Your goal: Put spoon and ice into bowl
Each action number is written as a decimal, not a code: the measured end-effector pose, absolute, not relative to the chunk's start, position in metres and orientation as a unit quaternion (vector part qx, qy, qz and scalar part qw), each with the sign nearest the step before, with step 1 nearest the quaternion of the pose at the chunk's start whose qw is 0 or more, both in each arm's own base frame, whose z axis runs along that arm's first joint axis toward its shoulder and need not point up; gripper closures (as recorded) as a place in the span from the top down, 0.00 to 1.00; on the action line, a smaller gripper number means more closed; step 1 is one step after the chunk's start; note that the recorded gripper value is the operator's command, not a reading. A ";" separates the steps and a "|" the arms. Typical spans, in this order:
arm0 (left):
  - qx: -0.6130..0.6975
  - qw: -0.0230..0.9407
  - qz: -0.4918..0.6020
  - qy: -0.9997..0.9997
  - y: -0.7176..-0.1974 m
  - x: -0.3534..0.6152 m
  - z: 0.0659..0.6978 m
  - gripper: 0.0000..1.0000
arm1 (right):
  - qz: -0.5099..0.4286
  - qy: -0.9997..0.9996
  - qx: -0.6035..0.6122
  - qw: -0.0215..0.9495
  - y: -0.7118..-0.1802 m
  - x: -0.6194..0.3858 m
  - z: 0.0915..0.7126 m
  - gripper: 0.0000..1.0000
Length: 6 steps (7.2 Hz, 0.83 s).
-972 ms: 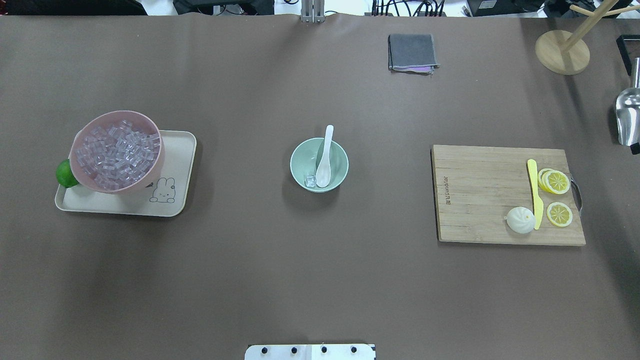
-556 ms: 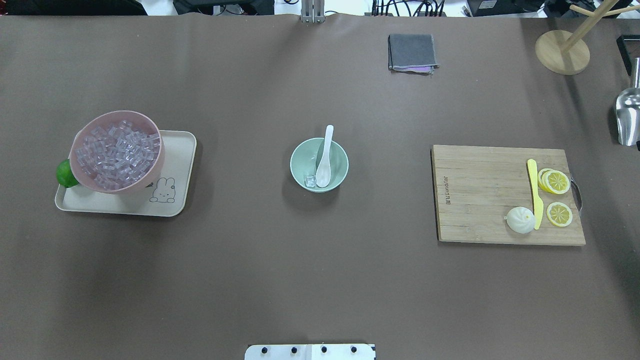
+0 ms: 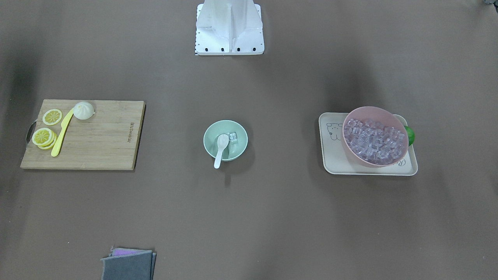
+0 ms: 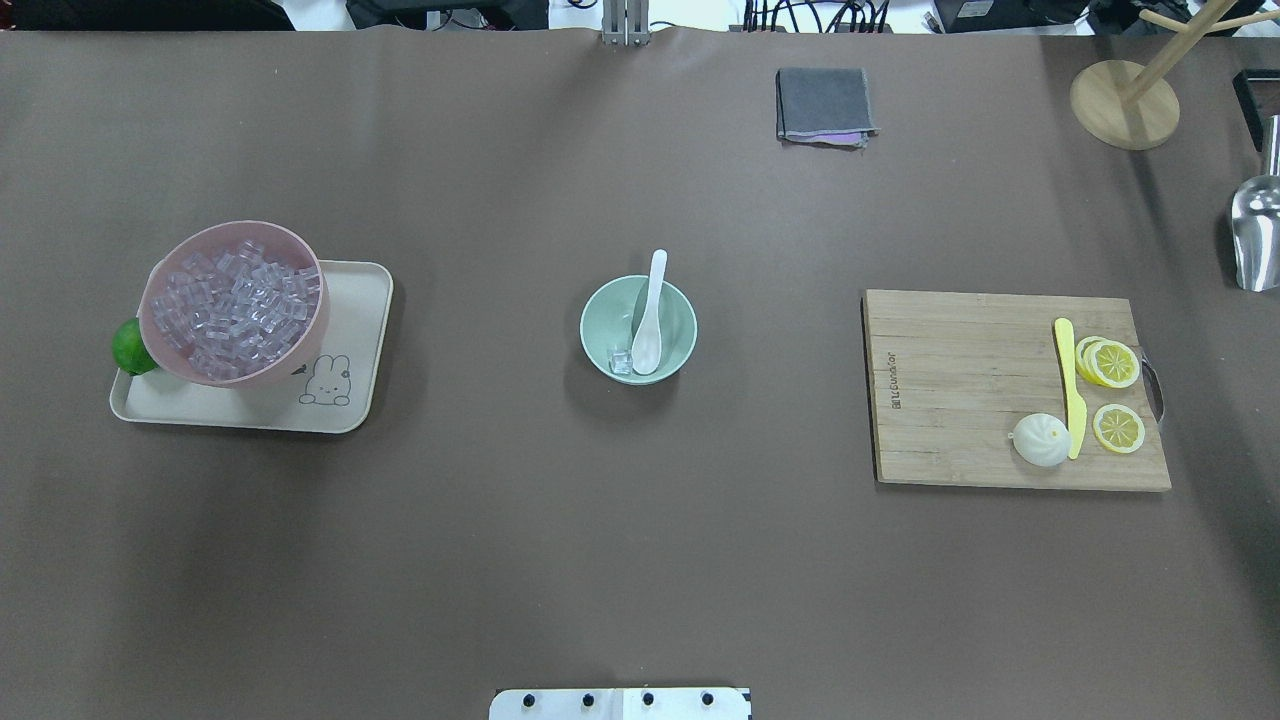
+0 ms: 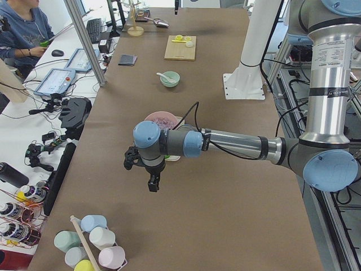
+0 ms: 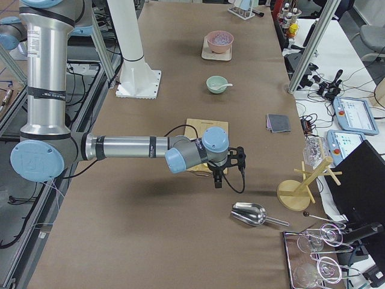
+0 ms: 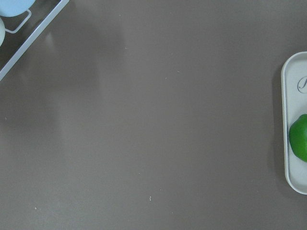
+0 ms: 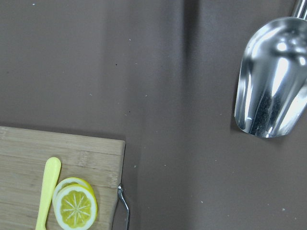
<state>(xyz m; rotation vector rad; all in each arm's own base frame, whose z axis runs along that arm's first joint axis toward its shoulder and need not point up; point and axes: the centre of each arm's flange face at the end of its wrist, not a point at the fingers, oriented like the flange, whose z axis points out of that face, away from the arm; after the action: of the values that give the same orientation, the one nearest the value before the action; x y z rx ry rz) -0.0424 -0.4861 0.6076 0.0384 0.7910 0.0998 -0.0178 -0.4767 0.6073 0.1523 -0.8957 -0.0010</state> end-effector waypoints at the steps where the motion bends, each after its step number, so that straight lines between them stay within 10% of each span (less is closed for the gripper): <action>1: 0.017 0.922 0.047 0.385 -0.485 -0.043 0.609 0.98 | -0.002 -0.432 0.075 0.899 -0.477 -0.017 0.608 1.00; 6: 0.017 0.921 0.047 0.386 -0.485 -0.043 0.611 0.98 | -0.077 -0.379 0.068 0.920 -0.503 0.019 0.596 1.00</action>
<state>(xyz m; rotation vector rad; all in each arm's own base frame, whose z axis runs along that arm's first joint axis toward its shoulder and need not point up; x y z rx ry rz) -0.0434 -0.4852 0.6108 0.0342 0.7921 0.0961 0.0189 -0.5033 0.5956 0.1401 -0.7787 -0.1585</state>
